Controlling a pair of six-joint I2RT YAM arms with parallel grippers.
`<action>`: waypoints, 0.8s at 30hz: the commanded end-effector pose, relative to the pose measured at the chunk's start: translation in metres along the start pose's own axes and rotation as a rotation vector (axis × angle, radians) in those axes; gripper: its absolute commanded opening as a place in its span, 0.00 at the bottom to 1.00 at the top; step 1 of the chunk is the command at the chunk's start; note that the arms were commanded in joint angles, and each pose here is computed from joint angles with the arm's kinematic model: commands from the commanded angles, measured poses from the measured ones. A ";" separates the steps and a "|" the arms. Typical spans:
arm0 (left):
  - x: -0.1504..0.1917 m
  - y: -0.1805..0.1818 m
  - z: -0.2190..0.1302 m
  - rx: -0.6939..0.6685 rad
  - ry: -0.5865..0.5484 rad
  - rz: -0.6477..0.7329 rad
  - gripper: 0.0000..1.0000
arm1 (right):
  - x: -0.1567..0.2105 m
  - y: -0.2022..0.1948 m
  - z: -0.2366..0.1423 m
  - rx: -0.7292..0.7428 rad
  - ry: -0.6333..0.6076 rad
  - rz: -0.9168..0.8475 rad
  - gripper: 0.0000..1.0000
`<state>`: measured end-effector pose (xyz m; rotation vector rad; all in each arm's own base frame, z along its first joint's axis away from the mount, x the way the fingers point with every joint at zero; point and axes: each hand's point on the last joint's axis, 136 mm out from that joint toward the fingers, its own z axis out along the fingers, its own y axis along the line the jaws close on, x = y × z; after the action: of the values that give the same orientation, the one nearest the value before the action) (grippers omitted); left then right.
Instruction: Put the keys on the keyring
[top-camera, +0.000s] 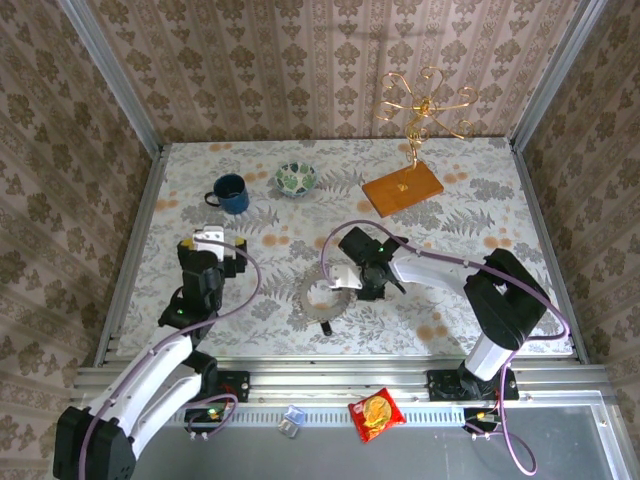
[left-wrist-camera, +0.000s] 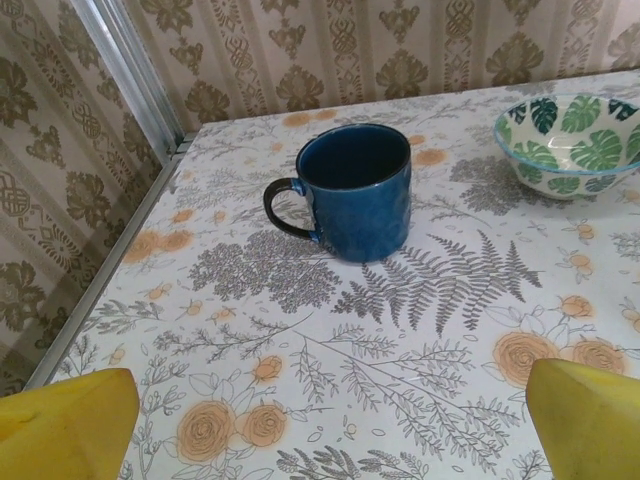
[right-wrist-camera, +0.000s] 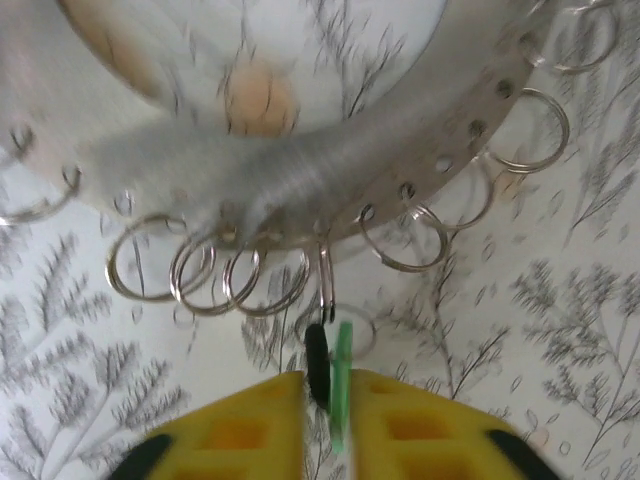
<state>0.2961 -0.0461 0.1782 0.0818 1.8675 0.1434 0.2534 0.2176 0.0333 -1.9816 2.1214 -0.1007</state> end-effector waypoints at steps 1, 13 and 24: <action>-0.007 0.002 0.005 0.001 0.016 -0.012 1.00 | 0.033 0.003 -0.006 0.024 0.126 -0.052 0.31; 0.009 0.023 0.042 -0.041 0.116 0.010 1.00 | 0.048 -0.118 -0.099 0.419 -0.558 0.778 0.60; 0.048 0.045 0.077 -0.078 0.111 -0.004 1.00 | 0.152 -0.167 -0.065 0.798 -0.655 1.110 0.63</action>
<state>0.3448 0.0086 0.1102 0.0125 2.0410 0.2606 0.3678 0.0568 0.0784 -0.3736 2.1119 -0.0651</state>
